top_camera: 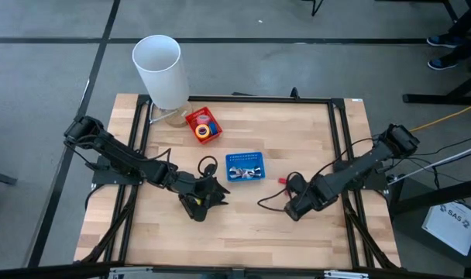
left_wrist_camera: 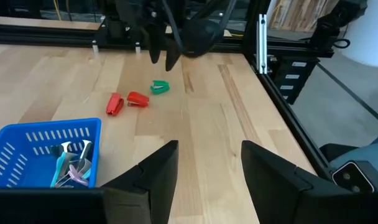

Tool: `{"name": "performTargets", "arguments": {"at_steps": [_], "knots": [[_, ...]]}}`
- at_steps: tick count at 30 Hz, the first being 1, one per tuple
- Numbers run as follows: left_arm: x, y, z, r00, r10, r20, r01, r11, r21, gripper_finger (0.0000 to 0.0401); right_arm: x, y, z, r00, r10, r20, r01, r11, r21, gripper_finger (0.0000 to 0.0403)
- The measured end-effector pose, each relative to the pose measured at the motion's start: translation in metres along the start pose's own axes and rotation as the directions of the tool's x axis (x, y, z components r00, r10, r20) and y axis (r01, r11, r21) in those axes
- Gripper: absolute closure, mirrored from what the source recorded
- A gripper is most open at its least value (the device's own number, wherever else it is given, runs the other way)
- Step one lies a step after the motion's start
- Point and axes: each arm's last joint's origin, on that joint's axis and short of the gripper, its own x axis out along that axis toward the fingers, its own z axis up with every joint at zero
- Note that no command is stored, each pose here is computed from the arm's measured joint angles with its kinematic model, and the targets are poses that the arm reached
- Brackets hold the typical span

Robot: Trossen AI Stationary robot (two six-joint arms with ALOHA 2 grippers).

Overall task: Pick and place Stapler, Stapler remover, tape
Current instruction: Put the green stapler into the black basket

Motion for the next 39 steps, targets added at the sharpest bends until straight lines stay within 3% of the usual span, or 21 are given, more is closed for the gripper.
{"name": "performTargets", "arguments": {"at_steps": [18,39], "knots": [[0.0,0.0,0.0,1.0,0.0,0.004,0.0,1.0,-0.001,0.0232,0.046,0.013,-0.011,0.976,-0.22,-0.004,0.219,0.974,-0.061,0.0237],[0.0,0.0,0.0,1.0,-0.002,0.003,0.002,1.0,-0.002,0.0232,0.058,0.009,-0.013,0.987,-0.158,0.011,0.159,0.986,-0.053,0.0242]]}}
